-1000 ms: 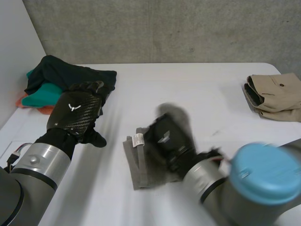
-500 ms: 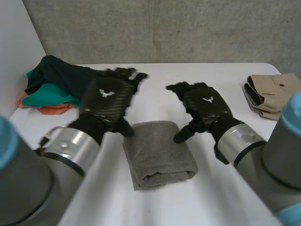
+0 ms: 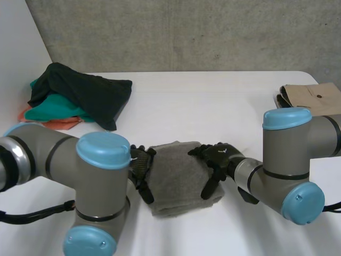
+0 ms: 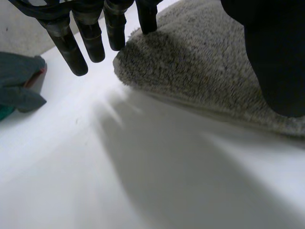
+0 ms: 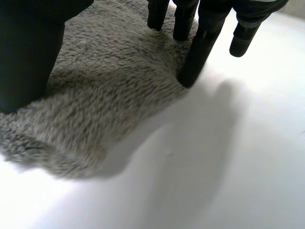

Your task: Fold the laundry.

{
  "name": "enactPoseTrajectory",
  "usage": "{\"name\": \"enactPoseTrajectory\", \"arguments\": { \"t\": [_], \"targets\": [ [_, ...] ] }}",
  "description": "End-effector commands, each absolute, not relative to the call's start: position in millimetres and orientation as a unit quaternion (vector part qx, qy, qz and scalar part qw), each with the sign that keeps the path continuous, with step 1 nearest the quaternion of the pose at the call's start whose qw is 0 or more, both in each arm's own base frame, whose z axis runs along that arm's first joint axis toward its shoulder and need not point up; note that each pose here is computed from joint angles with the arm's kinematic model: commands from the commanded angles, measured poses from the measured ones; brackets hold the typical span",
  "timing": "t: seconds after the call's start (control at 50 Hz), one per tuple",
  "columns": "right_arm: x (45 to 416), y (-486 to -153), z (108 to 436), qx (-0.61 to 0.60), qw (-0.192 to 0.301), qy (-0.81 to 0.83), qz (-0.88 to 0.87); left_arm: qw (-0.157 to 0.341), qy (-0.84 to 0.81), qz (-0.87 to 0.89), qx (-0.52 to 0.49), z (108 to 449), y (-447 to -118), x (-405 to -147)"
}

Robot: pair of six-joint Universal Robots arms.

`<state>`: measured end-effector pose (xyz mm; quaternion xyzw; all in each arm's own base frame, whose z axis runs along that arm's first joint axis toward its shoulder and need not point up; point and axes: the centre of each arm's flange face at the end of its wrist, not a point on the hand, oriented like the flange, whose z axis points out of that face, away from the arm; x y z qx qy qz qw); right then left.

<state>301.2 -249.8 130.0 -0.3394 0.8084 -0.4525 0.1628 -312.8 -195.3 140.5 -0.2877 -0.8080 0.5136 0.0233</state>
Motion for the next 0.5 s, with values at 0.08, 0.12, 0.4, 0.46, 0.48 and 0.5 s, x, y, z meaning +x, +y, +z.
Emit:
{"name": "enactPoseTrajectory", "arguments": {
  "t": [0.08, 0.12, 0.4, 0.46, 0.48, 0.5],
  "targets": [
    [312.3, -220.2, 185.2, -0.399, 0.1, 0.71, -0.571, 0.113, -0.767, 0.574, -0.262, 204.9, -200.5, -310.9],
    [312.4, -213.6, 192.4, -0.403, 0.088, 0.694, -0.59, 0.126, -0.755, 0.592, -0.254, 220.2, -201.9, -309.3],
    [300.5, -133.5, 160.4, -0.465, 0.067, 0.63, -0.618, 0.317, -0.669, 0.576, -0.346, 290.9, -182.8, -308.2],
    [301.4, -123.1, 142.4, -0.469, 0.074, 0.631, -0.613, 0.376, -0.653, 0.52, -0.403, 287.3, -159.6, -312.7],
    [301.5, -121.8, 138.1, -0.468, 0.075, 0.633, -0.612, 0.386, -0.649, 0.51, -0.411, 287.1, -155.2, -312.8],
    [302.0, -121.2, 134.6, -0.467, 0.074, 0.633, -0.613, 0.396, -0.644, 0.501, -0.42, 288.0, -150.4, -313.1]
  ]
}}
